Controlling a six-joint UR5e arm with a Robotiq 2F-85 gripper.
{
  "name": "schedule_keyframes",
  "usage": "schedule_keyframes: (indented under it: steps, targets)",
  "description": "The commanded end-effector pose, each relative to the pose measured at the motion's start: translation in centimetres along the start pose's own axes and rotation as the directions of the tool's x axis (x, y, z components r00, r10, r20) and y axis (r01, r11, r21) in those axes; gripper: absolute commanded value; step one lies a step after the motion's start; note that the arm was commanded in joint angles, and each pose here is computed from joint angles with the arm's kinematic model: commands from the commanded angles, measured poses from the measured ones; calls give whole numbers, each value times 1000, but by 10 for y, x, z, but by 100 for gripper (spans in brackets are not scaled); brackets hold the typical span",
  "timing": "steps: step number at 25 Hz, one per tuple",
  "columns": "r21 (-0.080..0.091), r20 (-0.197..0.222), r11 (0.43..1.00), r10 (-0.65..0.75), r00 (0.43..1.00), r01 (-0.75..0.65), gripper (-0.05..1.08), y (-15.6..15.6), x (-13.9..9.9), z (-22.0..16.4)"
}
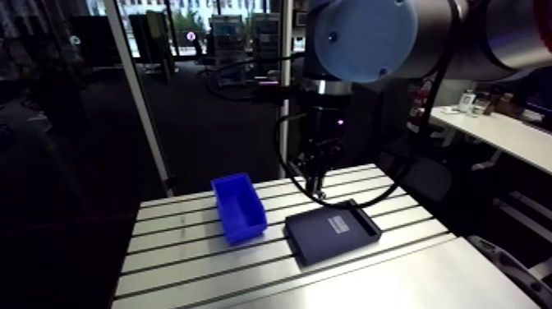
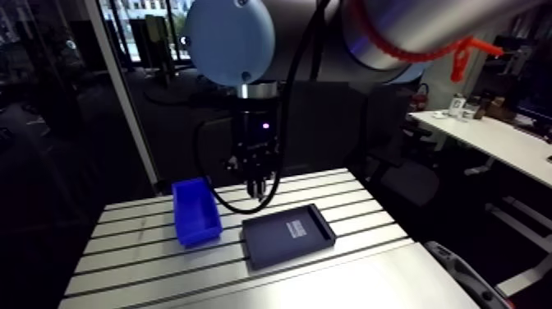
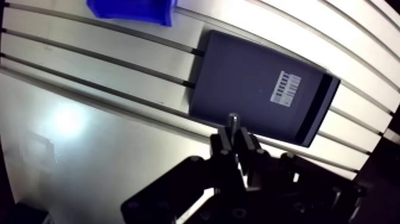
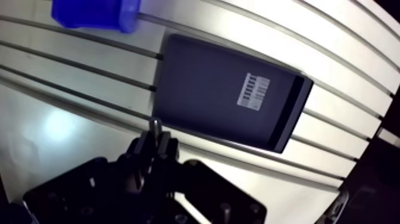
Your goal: Pick up the M10 bolt from the tray and put it into the blue bin.
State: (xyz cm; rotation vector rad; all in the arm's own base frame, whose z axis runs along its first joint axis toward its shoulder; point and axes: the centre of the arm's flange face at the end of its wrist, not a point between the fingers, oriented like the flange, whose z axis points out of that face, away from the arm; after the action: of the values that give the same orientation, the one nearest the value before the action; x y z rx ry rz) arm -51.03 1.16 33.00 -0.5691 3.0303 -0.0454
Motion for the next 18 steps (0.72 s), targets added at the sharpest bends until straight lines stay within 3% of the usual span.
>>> schedule_keyframes:
  steps: [1, 7, 9, 14, 18]
  targets:
    - [-29, -34, 949, -315, 948, 314, 105, -41, 19, -26]
    - [-60, -87, 847, -532, 842, 528, 105, -50, 41, -48]
    - [-60, -79, 803, -596, 799, 593, 105, -56, 52, -45]
    - [-78, -63, 682, -731, 679, 727, 105, -65, 59, -46]
    - [-67, -47, 585, -811, 583, 809, 105, -79, 76, -36]
